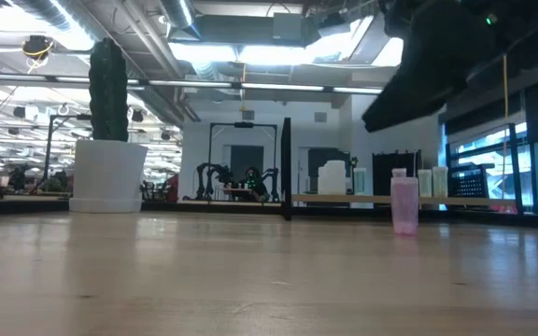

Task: Pick and place medicine bottles onto shelf by color
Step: Put the right pink pill bottle on the shelf aligned with the other pink pill bottle

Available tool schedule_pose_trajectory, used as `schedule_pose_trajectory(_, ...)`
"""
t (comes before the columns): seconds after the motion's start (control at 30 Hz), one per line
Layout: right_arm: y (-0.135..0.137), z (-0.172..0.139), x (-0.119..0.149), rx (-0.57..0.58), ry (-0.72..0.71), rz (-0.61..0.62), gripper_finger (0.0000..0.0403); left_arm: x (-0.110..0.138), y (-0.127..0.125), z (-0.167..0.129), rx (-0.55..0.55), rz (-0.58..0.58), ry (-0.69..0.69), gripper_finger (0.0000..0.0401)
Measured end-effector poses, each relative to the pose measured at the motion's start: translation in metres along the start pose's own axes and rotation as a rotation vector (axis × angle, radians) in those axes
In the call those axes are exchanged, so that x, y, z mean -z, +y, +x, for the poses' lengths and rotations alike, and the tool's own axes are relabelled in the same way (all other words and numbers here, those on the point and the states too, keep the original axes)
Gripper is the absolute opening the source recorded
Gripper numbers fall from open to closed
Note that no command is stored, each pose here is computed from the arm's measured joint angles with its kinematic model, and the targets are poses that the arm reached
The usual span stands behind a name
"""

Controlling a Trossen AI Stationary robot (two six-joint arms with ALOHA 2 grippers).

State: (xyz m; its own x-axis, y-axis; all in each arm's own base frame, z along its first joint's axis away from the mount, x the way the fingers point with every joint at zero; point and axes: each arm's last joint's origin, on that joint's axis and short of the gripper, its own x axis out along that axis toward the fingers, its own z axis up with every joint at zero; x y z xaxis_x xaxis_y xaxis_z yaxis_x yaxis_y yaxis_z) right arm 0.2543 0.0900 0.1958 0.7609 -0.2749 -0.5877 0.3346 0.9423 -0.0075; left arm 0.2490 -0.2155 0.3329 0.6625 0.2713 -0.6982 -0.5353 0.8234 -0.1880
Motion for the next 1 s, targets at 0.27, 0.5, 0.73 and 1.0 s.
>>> schedule_pose_trajectory(0.27,0.005,-0.022,-0.032,-0.113,0.097,-0.078,0.0242,0.001,0.003,0.0,-0.026,0.031,0.003,0.022)
schedule_pose_trajectory(0.5,0.007,-0.046,-0.057,-0.263,0.299,-0.165,0.0242,0.001,0.003,0.0,-0.029,0.049,0.003,0.022)
schedule_pose_trajectory(0.73,-0.006,-0.043,-0.062,-0.316,0.395,-0.178,0.0242,0.0,0.004,0.0,-0.044,0.062,-0.031,0.022)
schedule_pose_trajectory(1.0,-0.038,-0.026,-0.07,-0.225,0.427,-0.152,0.0242,-0.003,0.007,0.001,-0.087,0.082,-0.093,0.022)
